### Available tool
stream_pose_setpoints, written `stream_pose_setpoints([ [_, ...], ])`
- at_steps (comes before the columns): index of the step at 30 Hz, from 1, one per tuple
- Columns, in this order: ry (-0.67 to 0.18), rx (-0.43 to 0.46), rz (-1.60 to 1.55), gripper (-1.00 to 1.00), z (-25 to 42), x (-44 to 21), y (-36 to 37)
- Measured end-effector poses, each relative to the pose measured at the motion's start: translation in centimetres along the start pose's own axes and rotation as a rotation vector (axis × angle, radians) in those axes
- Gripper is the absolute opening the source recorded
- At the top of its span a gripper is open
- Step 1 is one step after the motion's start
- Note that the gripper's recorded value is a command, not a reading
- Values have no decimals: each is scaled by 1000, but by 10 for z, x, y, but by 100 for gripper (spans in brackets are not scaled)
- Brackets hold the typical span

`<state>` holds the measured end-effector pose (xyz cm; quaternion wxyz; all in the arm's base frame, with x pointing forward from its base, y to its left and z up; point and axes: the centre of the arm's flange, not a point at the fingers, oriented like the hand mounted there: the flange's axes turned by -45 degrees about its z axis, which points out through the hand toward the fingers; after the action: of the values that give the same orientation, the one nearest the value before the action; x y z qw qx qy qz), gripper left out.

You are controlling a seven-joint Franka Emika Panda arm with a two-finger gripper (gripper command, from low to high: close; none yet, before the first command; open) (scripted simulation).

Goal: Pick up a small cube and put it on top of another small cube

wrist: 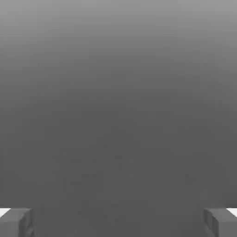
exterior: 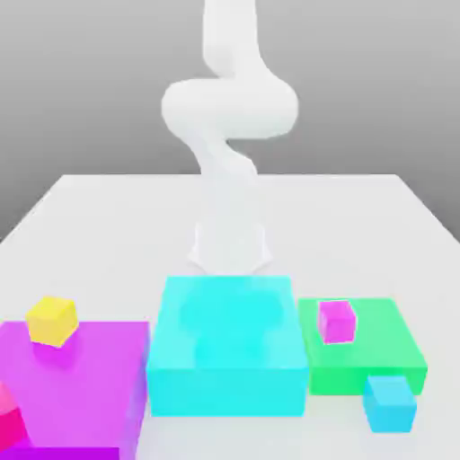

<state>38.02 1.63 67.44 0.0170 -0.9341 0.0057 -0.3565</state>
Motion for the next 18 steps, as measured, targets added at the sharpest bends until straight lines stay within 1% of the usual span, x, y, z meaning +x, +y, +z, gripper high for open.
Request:
stream_pose_setpoints([
  [4,-119,33,12,0,81,-10,-29],
  [9,-263,54,19,0,172,-43,-69],
  [14,-406,53,18,0,253,-96,-111],
  [18,-518,42,4,0,308,-152,-146],
])
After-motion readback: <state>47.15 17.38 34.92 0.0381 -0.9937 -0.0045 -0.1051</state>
